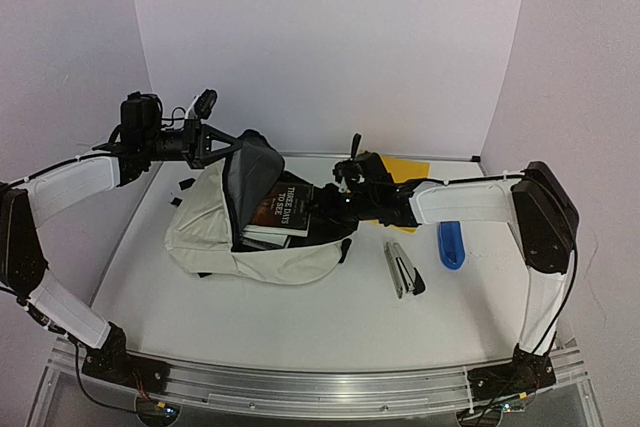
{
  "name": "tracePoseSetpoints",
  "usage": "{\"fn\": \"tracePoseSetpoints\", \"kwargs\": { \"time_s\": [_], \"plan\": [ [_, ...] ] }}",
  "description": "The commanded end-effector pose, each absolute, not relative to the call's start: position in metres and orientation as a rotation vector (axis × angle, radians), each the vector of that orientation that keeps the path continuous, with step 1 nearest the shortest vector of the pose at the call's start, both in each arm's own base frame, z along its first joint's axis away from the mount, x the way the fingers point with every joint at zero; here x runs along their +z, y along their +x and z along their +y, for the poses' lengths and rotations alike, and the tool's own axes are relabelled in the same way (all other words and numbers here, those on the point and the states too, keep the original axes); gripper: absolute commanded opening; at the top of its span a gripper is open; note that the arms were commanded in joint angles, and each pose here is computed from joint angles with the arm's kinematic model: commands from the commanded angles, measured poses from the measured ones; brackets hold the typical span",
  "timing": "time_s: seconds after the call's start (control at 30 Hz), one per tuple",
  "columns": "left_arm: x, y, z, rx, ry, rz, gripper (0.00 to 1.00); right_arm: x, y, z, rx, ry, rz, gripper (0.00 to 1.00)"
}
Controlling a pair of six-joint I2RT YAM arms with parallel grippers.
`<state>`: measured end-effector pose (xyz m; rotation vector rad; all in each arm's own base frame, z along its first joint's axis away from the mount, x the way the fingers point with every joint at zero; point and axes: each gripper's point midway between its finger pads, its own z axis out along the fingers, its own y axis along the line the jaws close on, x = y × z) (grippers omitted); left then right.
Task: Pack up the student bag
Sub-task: Place the book in the student bag.
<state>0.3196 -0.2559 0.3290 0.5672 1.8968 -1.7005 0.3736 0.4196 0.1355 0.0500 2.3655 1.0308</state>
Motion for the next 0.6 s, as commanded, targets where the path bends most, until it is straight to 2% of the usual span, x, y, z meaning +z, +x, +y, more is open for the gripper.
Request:
{"fn": "tracePoseSetpoints", "kwargs": {
  "time_s": [0.0,0.07,0.57],
  "plan": [
    [0.364,0.316,-0.257,-1.665,0.67,1.775,0.0,0.141,0.373,0.434,1.08,0.015,2.354,0.31],
    [0.362,0.316,-0.258,-1.667,0.67,1.779,0.0,0.139,0.374,0.438,1.088,0.006,2.36,0.26],
    [0.357,0.318,-0.258,-1.675,0.666,1.79,0.0,0.15,0.375,0.476,1.214,-0.054,2.31,0.12]
  ]
}}
